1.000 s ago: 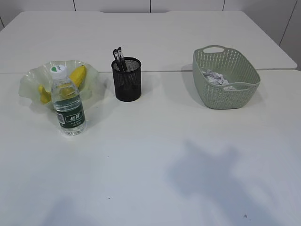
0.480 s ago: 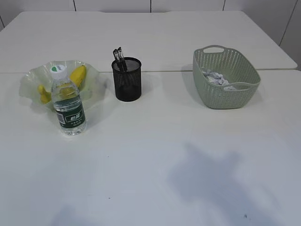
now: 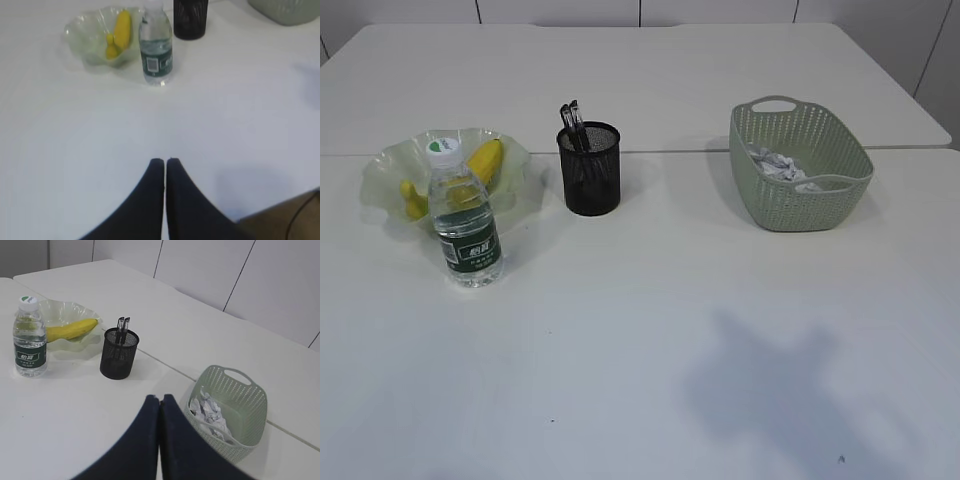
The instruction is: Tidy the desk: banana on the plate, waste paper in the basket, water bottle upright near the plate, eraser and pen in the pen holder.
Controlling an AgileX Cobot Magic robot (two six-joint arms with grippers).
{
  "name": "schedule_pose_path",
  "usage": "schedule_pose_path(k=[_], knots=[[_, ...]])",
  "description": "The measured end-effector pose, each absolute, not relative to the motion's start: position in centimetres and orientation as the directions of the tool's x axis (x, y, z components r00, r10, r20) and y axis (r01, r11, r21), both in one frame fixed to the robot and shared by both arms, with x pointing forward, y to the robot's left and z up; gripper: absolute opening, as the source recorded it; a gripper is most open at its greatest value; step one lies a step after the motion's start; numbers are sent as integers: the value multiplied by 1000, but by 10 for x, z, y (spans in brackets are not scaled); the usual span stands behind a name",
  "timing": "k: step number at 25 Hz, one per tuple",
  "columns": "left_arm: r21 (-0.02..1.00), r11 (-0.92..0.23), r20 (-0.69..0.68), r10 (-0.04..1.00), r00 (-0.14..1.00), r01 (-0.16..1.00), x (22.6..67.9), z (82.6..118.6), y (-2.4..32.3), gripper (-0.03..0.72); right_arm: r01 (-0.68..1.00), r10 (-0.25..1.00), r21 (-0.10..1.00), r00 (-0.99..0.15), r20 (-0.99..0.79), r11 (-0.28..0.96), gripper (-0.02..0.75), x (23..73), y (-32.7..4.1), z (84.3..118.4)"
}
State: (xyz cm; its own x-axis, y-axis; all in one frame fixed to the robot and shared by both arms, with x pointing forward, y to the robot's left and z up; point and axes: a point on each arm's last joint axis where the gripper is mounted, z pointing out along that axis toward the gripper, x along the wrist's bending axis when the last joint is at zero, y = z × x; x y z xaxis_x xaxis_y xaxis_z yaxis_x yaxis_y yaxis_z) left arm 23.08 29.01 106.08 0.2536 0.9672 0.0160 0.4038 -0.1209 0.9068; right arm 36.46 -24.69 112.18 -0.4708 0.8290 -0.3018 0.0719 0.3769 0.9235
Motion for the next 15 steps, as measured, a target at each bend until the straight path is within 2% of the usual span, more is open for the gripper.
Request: schedule_pose_path(k=[4, 15], knots=[[881, -137, 19, 967, 254, 453, 230, 1054, 291, -24, 71, 828, 923, -473, -302, 377, -16, 363, -247, 1122], [880, -138, 21, 967, 253, 454, 230, 1054, 291, -24, 107, 835, 925, -477, -274, 364, -16, 357, -249, 1105]])
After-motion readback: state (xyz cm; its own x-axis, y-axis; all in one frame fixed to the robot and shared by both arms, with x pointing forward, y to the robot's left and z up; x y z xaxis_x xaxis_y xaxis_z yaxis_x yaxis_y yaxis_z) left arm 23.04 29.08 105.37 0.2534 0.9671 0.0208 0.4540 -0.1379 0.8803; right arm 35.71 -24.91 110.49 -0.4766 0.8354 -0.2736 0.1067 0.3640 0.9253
